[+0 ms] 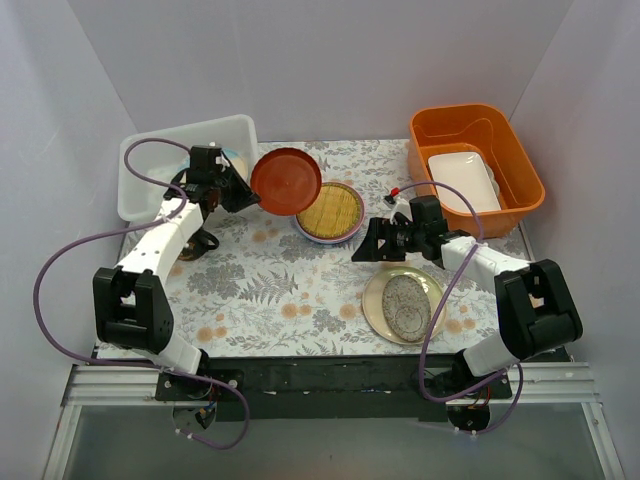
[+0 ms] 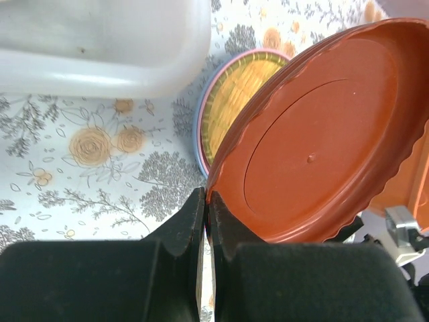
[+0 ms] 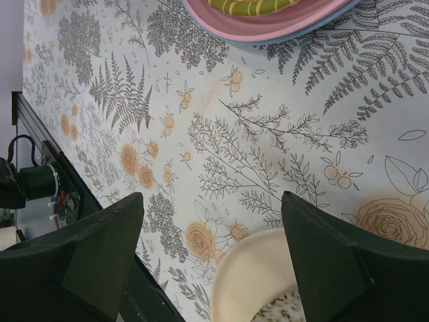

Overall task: Place the plates into the plastic bin on the countertop
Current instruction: Place the plate in the plastic bin.

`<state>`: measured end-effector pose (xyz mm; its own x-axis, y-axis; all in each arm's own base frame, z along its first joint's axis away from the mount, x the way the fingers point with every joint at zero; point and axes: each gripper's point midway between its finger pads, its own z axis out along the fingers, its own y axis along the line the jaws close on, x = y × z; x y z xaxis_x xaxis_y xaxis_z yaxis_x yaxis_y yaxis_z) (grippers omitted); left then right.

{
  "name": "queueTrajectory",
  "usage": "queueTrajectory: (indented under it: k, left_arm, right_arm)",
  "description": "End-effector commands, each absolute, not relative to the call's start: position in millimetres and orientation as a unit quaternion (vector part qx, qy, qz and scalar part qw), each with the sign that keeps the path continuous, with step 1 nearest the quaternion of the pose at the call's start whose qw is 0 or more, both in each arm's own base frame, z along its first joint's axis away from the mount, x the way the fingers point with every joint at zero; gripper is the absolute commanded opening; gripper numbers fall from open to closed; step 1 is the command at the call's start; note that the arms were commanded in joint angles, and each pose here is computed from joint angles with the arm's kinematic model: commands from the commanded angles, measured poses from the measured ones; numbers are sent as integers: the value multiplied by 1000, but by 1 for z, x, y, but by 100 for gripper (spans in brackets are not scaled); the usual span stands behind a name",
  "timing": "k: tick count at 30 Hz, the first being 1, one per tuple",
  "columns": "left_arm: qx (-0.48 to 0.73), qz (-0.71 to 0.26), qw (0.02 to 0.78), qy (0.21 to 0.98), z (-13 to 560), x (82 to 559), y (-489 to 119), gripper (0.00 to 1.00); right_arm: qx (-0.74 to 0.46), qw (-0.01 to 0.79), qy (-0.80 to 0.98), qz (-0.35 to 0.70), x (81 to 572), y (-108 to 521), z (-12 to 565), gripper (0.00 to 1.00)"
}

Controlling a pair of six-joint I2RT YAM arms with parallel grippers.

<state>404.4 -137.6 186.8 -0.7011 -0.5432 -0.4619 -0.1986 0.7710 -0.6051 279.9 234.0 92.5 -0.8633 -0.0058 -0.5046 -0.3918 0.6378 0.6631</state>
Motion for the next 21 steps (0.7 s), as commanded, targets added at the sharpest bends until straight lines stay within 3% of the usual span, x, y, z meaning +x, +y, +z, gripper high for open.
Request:
queueTrajectory:
  k: [1,21]
  left_arm:
    - [-217,-273,341,873,203,422,-119,0]
    - [-291,-251,364,849,207,465,-19,0]
  right_arm:
    - [-131,258,859,422,292,244,108,91]
    - [-133,257,858,425,294,246,110,91]
